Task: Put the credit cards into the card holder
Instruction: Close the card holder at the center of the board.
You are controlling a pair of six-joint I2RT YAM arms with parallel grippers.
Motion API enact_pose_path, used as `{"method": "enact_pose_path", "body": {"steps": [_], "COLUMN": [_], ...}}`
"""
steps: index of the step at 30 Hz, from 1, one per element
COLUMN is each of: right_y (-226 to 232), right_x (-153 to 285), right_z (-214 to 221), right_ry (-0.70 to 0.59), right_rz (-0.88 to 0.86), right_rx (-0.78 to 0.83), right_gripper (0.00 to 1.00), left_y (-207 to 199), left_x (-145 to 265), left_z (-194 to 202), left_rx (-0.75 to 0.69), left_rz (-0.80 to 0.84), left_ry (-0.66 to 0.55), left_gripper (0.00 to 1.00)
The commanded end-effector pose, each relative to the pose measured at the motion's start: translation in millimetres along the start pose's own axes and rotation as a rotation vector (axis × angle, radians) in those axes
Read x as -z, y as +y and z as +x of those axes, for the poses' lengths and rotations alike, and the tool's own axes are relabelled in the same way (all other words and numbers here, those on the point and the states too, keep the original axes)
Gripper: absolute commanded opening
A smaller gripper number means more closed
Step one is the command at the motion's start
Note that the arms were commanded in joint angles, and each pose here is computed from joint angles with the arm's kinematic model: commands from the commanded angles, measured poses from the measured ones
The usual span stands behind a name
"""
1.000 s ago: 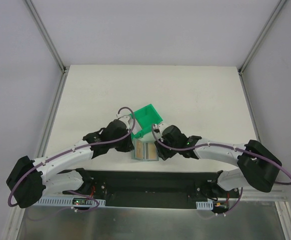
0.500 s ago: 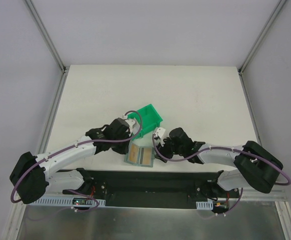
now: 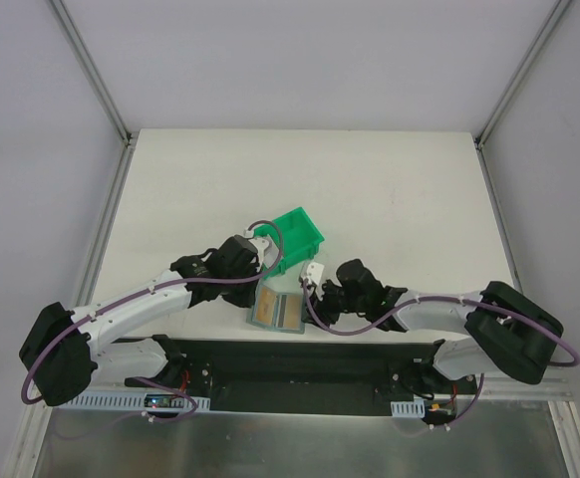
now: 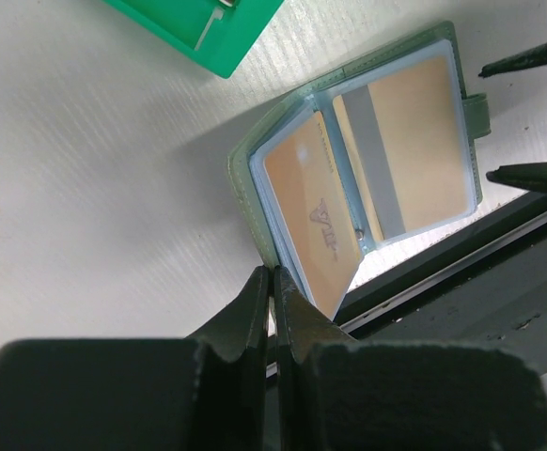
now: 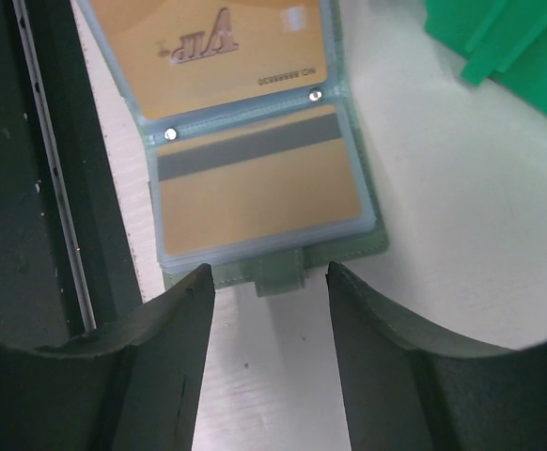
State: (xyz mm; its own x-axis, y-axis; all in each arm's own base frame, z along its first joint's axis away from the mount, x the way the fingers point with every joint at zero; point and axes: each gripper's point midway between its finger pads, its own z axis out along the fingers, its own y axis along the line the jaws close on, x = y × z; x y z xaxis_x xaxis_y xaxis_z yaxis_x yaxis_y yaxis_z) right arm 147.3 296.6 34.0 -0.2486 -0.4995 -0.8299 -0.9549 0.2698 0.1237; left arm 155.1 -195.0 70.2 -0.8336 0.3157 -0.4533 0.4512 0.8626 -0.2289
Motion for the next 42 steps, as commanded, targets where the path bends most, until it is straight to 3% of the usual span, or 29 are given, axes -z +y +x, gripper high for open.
{"method": "enact_pose_path", "body": {"steps": [1,9,13,18,22,34,42], "right_y": [12.7,9.9,5.9,17.1,29.9,47.4,50.3], "right_x": [-10.7,-15.6,-12.3,-3.4,7.3,24.3,25.3], "right_z": [-7.8,13.7,15.4,-13.0,-46.9,-67.1,-81.4], "right_ry": [-0.002,0.091,0.089,-0.035,-0.182,-0.288,-0.368], "right_rz": [-0.071,-0.026,0.000,-0.026,-0.054,-0.106,-0.120], "right_rx": [0.073,0.107,0.113,0.085,0.067,0.063,0.052], "right_gripper": [0.53,0.40,0.15,0.02,0.00,0.01,0.00], "left_y": [-0.1,2.2,5.7,15.3,23.5,30.1,0.6], "left_x": [4.5,5.1,4.4,1.9,-0.9,-6.8,4.8], "left_z": [-4.2,-2.7,-2.4,-1.3,0.2,0.1,-22.0], "left_rx": [0.001,0.009,0.012,0.055,0.106,0.179,0.228], "left_rz": [-0.005,-0.014,-0.032,-0.089,-0.144,-0.217,-0.093], "left_ry": [-0.003,-0.009,-0.015,-0.026,-0.023,0.021,-0.017], "left_gripper": [0.00,0.00,0.00,0.00,0.00,0.00,0.00]}}
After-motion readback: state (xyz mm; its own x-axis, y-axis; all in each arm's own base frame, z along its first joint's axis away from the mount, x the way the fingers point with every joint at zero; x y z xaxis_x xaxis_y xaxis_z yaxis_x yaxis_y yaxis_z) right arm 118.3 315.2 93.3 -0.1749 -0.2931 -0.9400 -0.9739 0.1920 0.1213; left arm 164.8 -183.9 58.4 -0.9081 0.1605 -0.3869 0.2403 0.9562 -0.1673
